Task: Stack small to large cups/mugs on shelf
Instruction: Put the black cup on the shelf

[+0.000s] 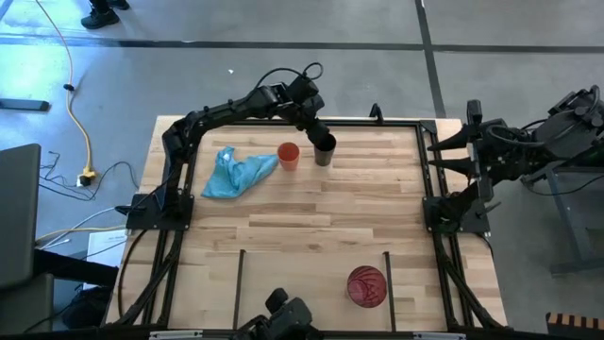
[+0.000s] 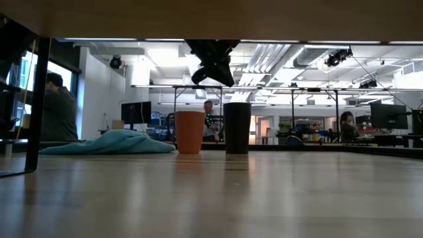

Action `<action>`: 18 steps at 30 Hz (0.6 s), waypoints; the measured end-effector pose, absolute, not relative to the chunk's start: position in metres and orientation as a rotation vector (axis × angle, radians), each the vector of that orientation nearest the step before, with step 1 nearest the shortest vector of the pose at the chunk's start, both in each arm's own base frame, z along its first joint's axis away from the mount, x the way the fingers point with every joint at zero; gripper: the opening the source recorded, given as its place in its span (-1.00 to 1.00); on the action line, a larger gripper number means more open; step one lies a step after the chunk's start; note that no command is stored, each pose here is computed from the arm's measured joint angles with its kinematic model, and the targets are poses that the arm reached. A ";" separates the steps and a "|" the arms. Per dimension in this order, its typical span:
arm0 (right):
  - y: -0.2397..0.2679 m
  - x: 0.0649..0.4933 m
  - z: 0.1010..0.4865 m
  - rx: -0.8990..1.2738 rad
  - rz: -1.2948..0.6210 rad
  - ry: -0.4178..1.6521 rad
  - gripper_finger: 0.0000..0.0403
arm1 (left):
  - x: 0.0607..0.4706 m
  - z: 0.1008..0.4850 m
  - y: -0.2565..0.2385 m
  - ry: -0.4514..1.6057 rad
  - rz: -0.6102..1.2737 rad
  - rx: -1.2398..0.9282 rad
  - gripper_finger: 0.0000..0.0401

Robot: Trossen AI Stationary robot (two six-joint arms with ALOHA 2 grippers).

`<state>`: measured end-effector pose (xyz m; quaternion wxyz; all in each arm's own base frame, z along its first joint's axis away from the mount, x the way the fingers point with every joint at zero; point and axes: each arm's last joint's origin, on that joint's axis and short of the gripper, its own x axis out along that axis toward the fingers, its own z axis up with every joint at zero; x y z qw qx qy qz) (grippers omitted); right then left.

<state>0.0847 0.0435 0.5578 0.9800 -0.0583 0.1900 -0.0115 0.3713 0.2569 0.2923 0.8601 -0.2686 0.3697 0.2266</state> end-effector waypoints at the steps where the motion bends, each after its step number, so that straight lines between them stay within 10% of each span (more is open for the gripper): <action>1: 0.044 0.085 0.558 -0.117 -0.023 0.383 -0.43 | 0.371 0.292 0.257 0.775 0.480 -0.570 -0.82; 18: 0.044 0.085 0.558 -0.117 -0.014 0.386 -0.43 | 0.373 0.292 0.255 0.771 0.487 -0.603 -0.82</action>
